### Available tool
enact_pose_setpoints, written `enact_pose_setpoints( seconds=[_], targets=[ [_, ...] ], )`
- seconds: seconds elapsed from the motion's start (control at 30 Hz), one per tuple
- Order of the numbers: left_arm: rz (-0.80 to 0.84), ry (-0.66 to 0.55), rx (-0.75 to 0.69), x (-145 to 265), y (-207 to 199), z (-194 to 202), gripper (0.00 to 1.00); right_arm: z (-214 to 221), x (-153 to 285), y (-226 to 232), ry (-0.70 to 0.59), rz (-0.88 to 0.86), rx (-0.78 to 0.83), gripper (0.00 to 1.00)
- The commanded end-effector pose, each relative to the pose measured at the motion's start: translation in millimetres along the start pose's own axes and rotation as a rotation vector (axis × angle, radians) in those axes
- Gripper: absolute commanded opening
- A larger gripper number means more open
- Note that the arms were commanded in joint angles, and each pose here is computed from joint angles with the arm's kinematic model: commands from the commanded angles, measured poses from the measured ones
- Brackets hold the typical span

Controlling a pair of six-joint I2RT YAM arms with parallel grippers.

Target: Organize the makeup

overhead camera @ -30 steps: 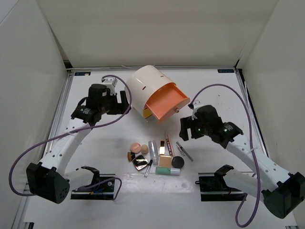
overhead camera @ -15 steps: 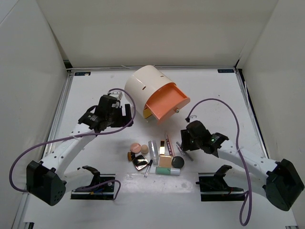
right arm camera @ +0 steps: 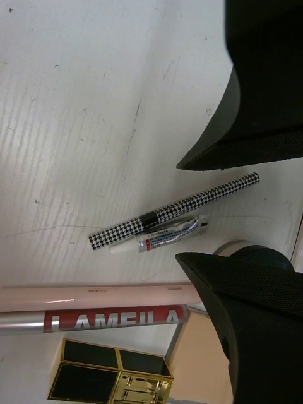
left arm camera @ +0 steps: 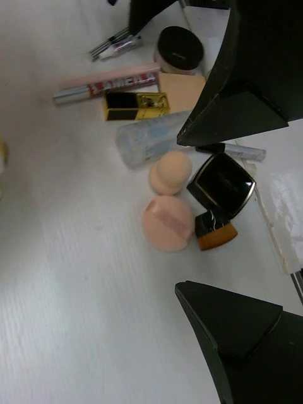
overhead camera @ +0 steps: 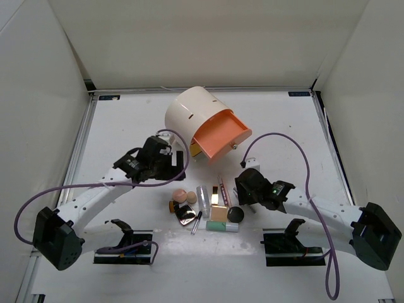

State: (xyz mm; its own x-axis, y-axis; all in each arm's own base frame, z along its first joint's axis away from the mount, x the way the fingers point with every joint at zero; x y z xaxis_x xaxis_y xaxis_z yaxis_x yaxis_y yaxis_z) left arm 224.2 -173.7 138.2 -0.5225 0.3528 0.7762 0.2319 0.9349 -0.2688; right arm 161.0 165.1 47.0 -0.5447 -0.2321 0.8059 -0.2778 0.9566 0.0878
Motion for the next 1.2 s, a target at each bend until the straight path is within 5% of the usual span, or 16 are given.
enact_pose_setpoints(
  seconds=[0.0, 0.17, 0.47, 0.6, 0.87, 1.0, 1.03, 1.17],
  targets=[
    [0.132, 0.046, -0.067, 1.3, -39.0, 24.9, 0.98, -5.2, -0.7, -2.1, -0.032, 0.036, -0.030, 0.58],
    [0.174, 0.113, -0.180, -10.9, -72.6, 58.6, 0.96, -8.2, 0.0, -0.9, -0.047, 0.030, -0.039, 0.58],
    [-0.061, 0.194, -0.247, -48.6, -55.8, 90.0, 0.80, -15.4, 8.0, -5.6, -0.078, 0.051, -0.077, 0.58],
    [-0.078, 0.174, -0.230, -55.6, -55.5, 86.6, 0.59, -19.5, 13.3, -7.7, -0.102, 0.050, -0.102, 0.58],
    [-0.044, 0.163, -0.283, -60.4, -64.3, 80.9, 0.48, -22.1, 18.3, -12.6, -0.123, 0.066, -0.112, 0.59],
    [-0.030, 0.136, -0.294, -59.1, -66.7, 75.2, 0.25, -25.0, 20.9, -14.1, -0.132, 0.074, -0.113, 0.59],
    [-0.025, 0.124, -0.298, -57.7, -68.1, 72.5, 0.12, -25.2, 20.7, -14.9, -0.133, 0.079, -0.110, 0.59],
    [-0.031, 0.116, -0.293, -48.3, -69.0, 65.9, 0.09, -27.0, 22.3, -15.9, -0.144, 0.076, -0.107, 0.59]
  ],
)
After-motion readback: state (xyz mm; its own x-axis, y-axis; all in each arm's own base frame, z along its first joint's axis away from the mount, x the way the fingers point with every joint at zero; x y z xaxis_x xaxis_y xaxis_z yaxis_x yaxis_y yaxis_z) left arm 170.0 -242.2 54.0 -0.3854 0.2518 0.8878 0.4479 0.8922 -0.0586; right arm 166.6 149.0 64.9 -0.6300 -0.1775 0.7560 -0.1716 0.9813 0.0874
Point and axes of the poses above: each gripper's point midway between its finger pads, its own x axis back along the fingers, its own y axis along the line the jaws close on, z = x × y, the point moved 1 cm from there along x, back along the fingers, and after that the axes turned 2 degrees about -x, right-handed, at the moved point
